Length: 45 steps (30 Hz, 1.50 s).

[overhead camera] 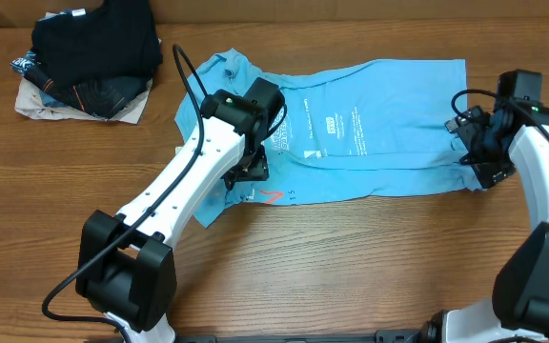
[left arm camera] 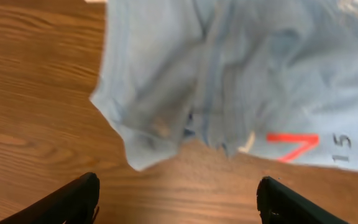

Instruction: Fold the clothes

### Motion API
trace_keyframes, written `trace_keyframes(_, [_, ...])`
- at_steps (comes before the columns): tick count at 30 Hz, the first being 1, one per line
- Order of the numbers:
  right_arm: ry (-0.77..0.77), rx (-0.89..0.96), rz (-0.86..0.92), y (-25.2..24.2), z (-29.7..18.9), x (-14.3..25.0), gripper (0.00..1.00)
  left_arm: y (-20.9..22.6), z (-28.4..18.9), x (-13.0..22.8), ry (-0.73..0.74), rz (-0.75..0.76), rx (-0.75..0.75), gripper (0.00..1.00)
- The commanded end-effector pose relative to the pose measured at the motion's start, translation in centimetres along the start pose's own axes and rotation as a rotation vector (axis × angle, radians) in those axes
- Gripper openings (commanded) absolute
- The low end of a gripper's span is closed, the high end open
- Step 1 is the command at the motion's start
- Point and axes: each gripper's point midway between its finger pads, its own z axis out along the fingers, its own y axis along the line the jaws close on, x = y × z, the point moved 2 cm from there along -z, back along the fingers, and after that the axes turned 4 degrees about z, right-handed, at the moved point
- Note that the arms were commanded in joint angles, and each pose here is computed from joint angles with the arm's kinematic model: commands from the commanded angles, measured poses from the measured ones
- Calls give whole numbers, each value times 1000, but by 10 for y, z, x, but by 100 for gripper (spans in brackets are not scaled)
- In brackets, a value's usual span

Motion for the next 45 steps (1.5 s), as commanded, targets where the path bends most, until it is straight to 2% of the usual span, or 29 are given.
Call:
trace_keyframes(1, [39,-64,-74,13,-14,10,100,-18,10,29,87,59,74,83])
trace_keyframes(5, [52,-55,-75,11,-14,13,100,-21,26,37,93,56,69,83])
trace_keyframes(12, [68,-36,-74,6,-14,16,100,-20,48,28,30,56,35,79])
trace_keyframes(21, [77,-24,-74,4,-14,18,100,-21,62,11,-34,91,-9,61])
trace_keyframes(31, [80,-21,-74,3,-14,19,100,-23,91,11,17,109,-41,57])
trace_keyframes(41, [71,-16,-74,2,-13,17,100,-19,87,8,16,115,-72,25])
trace_keyframes(45, [67,-13,-74,2,-13,17,100,-16,68,2,22,119,-88,8])
